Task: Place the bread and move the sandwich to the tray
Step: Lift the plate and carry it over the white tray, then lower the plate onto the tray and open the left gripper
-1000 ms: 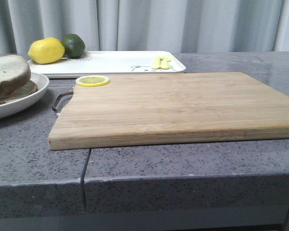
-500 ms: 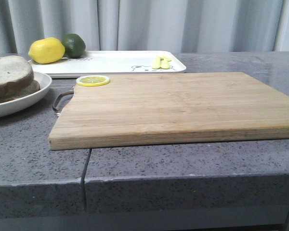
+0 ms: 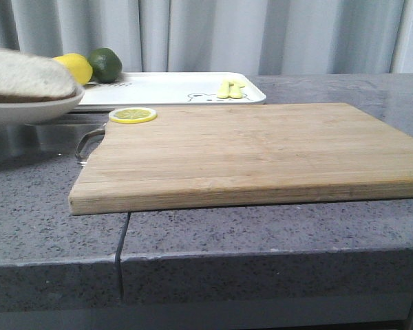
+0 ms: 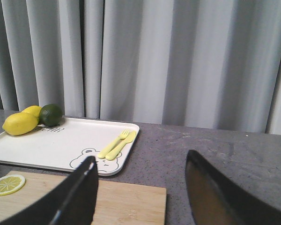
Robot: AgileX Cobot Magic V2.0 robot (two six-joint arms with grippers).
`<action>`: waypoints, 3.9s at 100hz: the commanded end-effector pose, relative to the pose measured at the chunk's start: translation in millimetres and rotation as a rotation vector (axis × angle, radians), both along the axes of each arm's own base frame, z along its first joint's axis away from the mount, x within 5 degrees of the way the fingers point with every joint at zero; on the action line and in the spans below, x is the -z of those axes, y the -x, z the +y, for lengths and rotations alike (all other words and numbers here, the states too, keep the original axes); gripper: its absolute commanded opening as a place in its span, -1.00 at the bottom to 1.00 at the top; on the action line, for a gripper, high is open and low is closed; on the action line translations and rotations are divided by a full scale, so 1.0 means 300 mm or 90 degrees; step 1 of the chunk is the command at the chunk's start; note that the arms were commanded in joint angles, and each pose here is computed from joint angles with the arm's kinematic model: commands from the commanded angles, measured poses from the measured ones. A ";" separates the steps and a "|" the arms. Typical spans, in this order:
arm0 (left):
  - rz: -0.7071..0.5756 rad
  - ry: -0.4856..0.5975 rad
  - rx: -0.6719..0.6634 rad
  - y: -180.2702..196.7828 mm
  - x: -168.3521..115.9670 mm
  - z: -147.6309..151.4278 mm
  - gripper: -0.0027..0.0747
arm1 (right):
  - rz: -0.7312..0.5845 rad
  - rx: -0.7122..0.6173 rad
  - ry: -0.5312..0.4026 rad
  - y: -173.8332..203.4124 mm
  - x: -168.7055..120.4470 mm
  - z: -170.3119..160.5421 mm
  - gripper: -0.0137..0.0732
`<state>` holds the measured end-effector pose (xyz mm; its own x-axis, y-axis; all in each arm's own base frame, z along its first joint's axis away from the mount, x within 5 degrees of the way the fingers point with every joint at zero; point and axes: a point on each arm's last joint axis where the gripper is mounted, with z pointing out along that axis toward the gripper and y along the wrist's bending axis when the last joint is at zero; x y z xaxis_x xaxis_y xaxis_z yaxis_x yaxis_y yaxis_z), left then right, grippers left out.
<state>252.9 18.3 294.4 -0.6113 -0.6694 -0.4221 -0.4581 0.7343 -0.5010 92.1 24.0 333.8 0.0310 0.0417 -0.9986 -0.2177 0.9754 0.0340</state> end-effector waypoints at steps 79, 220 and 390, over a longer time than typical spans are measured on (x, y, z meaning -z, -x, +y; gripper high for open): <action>-0.169 0.147 0.084 -0.329 -0.160 -0.029 -0.98 | -0.035 -0.004 0.010 0.003 -0.035 -0.001 0.29; -0.132 0.170 0.257 -0.802 0.014 -0.247 -0.98 | -0.032 0.003 0.009 0.003 -0.034 -0.004 0.29; -0.132 0.160 0.254 -0.805 0.018 -0.249 -0.89 | -0.031 0.005 0.008 0.002 -0.034 -0.005 0.29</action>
